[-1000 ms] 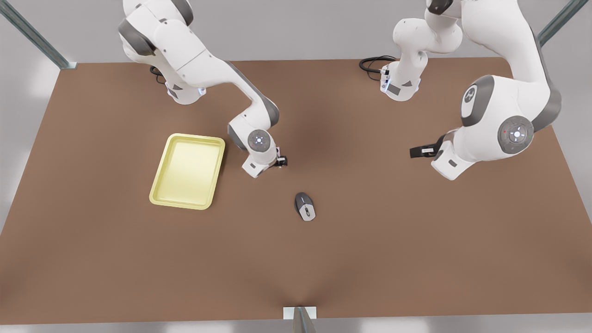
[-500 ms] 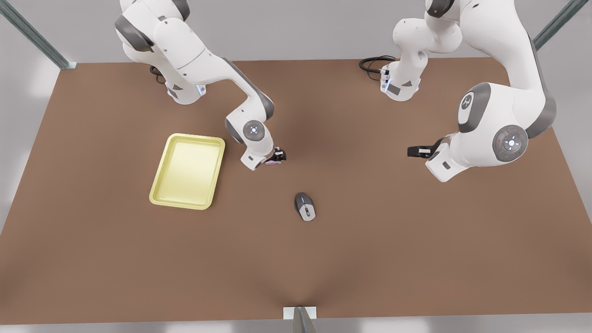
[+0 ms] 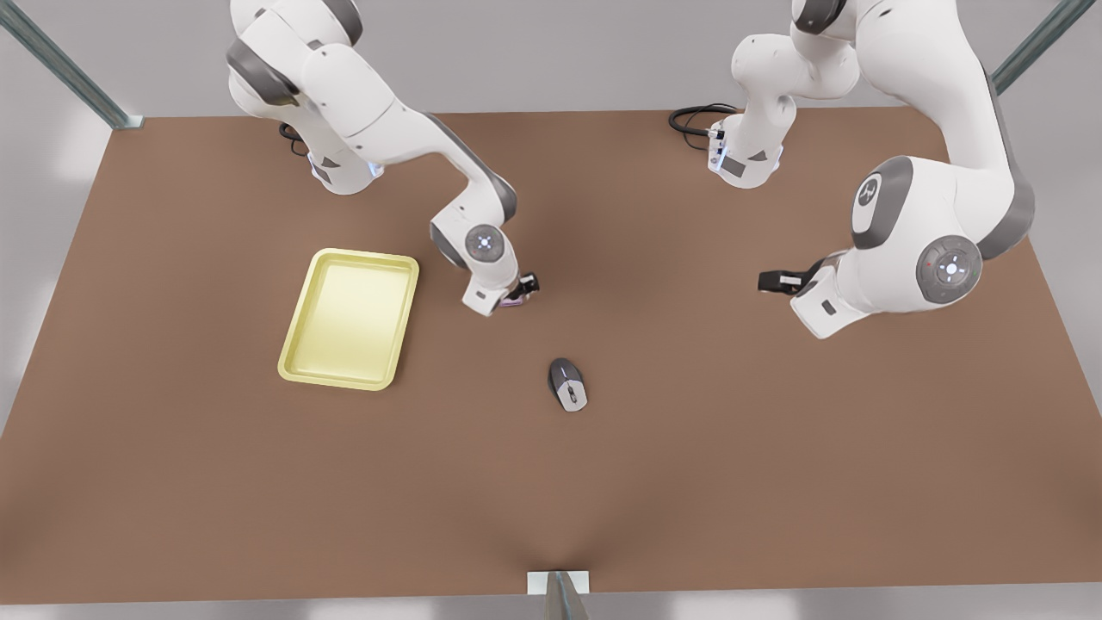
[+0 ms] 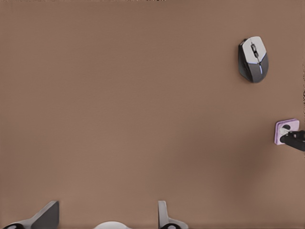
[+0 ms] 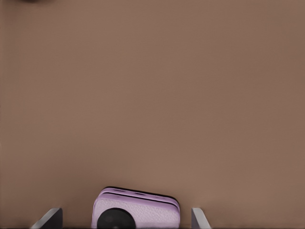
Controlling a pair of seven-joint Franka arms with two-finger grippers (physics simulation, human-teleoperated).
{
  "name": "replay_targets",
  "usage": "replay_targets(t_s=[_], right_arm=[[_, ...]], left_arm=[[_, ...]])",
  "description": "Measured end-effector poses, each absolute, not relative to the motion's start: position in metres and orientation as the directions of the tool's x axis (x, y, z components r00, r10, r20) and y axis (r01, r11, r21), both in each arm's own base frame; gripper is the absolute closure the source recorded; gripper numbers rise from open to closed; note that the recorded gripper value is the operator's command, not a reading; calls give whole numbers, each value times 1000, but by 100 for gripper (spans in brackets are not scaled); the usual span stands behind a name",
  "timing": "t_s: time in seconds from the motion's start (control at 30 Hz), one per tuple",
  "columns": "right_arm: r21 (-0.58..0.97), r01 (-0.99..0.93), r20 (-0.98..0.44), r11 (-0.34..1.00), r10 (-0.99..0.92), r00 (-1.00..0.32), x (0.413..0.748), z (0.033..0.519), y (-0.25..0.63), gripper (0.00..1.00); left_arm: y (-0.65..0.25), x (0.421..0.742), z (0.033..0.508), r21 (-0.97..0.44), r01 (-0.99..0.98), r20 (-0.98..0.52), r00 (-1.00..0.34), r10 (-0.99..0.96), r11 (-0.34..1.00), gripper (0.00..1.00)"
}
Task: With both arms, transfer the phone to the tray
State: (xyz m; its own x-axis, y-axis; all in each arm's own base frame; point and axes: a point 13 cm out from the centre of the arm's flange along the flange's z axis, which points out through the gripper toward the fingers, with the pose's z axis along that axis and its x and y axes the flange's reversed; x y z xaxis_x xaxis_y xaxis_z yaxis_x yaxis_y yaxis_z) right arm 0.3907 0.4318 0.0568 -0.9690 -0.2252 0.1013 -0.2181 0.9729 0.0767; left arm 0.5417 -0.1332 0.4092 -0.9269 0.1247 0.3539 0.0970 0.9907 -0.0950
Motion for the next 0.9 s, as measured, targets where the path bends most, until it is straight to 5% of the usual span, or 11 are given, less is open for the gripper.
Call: replay_targets(t_s=[0.9], right_arm=[[46, -231, 171, 972, -235, -957, 356, 28, 419, 0]], left_arm=[[-94, 535, 422, -131, 37, 369, -926, 83, 991, 0]])
